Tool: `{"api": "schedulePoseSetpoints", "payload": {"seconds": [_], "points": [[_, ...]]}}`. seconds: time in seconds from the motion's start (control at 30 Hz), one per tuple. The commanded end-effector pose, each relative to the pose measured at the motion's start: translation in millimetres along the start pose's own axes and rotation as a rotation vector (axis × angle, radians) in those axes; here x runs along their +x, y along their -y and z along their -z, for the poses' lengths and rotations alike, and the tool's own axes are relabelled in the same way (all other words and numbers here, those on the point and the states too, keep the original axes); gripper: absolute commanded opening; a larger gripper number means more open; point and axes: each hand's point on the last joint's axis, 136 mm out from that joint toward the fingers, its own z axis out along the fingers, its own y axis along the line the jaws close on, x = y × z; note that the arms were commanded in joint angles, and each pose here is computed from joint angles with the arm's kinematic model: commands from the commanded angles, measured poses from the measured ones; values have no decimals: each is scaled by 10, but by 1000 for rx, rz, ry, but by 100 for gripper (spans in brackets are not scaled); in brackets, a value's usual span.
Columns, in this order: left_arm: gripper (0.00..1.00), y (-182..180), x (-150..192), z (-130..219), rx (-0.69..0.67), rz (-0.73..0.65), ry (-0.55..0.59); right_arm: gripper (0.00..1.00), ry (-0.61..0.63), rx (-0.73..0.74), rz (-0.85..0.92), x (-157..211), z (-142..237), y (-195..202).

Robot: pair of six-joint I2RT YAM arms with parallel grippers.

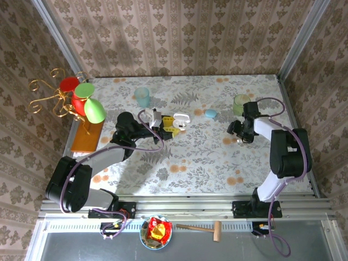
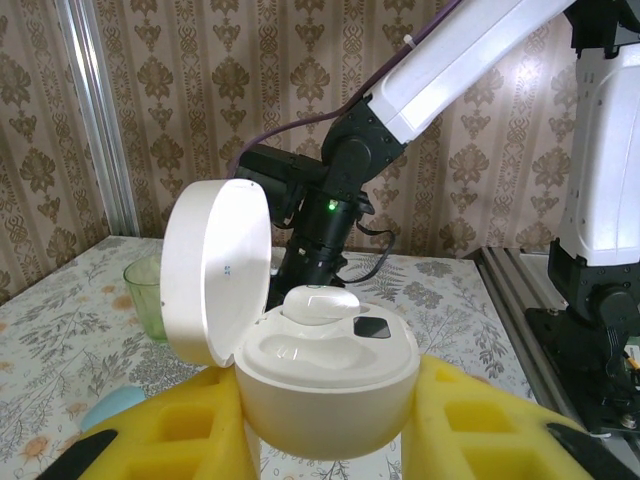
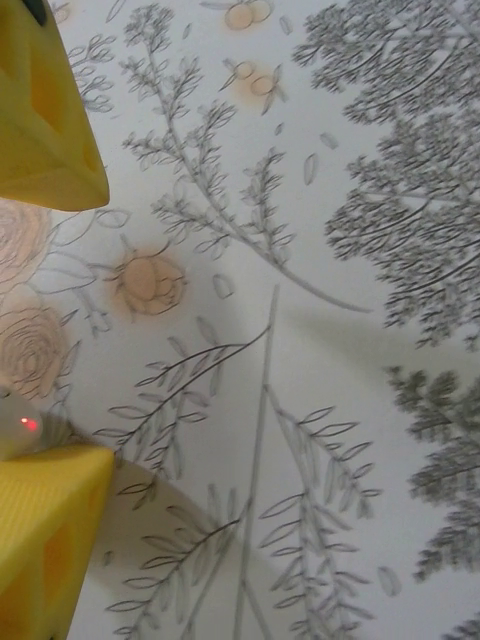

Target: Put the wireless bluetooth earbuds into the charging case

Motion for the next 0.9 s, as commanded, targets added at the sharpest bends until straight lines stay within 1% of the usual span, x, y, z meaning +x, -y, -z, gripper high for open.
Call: {"api": "schedulePoseSetpoints", "payload": {"seconds": [0.0, 0.17, 0.37, 0.53, 0.73, 0.87], "points": [[28, 57, -136, -4, 16, -55, 18, 64, -52, 36, -11, 218, 48, 122], [28, 59, -156, -3, 16, -59, 20, 63, -73, 15, -16, 356, 73, 132], [28, 51, -152, -8, 16, -57, 17, 54, -132, -76, -19, 528, 112, -5], [28, 34, -153, -15, 16, -58, 16, 55, -133, -194, -14, 587, 228, -193], [28, 41, -161, -19, 20, -57, 15, 54, -30, -89, 7, 424, 321, 0], [28, 40, -156, -17, 17, -55, 15, 54, -24, -60, 23, 315, 251, 21]]}}
